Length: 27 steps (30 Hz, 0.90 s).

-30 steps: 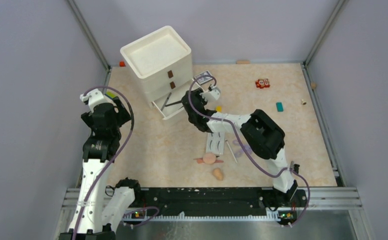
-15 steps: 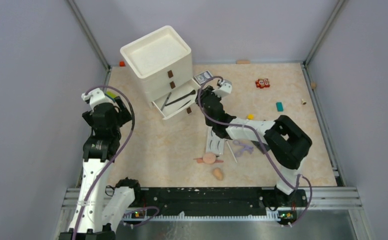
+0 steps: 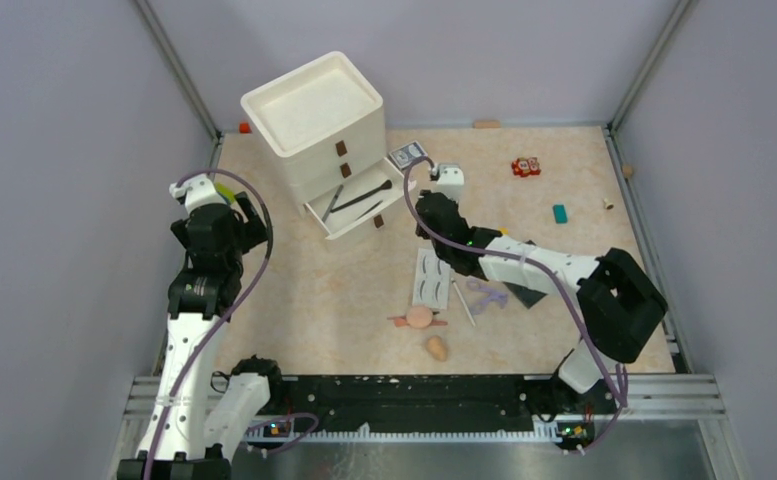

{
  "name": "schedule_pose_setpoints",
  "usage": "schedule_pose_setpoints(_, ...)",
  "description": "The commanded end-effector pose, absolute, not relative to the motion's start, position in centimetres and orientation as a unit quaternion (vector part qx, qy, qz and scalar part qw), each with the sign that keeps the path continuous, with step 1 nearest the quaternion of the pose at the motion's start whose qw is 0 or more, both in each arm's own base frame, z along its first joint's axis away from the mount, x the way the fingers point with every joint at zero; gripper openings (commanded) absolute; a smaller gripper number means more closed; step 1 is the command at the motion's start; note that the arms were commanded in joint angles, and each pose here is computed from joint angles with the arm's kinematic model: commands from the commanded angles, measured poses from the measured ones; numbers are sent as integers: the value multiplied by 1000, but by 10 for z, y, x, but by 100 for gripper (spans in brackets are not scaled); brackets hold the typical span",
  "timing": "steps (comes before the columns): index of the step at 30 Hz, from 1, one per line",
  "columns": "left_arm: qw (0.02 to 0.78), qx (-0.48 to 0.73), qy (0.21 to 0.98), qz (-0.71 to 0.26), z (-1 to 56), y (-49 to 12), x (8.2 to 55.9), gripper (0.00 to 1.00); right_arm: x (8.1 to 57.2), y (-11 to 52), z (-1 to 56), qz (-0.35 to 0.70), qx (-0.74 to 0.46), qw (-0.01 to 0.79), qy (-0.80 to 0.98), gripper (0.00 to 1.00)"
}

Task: Organize the makeup
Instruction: Pick up the makeup brush from the center of the board.

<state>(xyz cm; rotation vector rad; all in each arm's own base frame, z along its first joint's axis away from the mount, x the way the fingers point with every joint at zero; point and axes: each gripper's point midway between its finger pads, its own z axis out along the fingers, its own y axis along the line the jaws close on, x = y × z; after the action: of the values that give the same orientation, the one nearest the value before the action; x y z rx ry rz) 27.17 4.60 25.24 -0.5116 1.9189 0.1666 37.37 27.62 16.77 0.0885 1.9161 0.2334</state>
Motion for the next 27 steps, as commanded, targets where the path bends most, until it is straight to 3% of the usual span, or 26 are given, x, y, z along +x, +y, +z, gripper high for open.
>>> schedule_pose_setpoints(1, 561, -206, 799, 63, 260, 44, 279, 99, 338, 286, 163, 122, -69, 474, 869, 30)
schedule_pose_setpoints(16, 562, -180, 807, 39, 255, 33, 285, 99, 300, 231, 100, 57, -31, 343, 937, 38)
schedule_pose_setpoints(27, 561, -168, 810, 28, 254, 27, 288, 99, 272, 214, 63, 9, -153, 245, 957, 37)
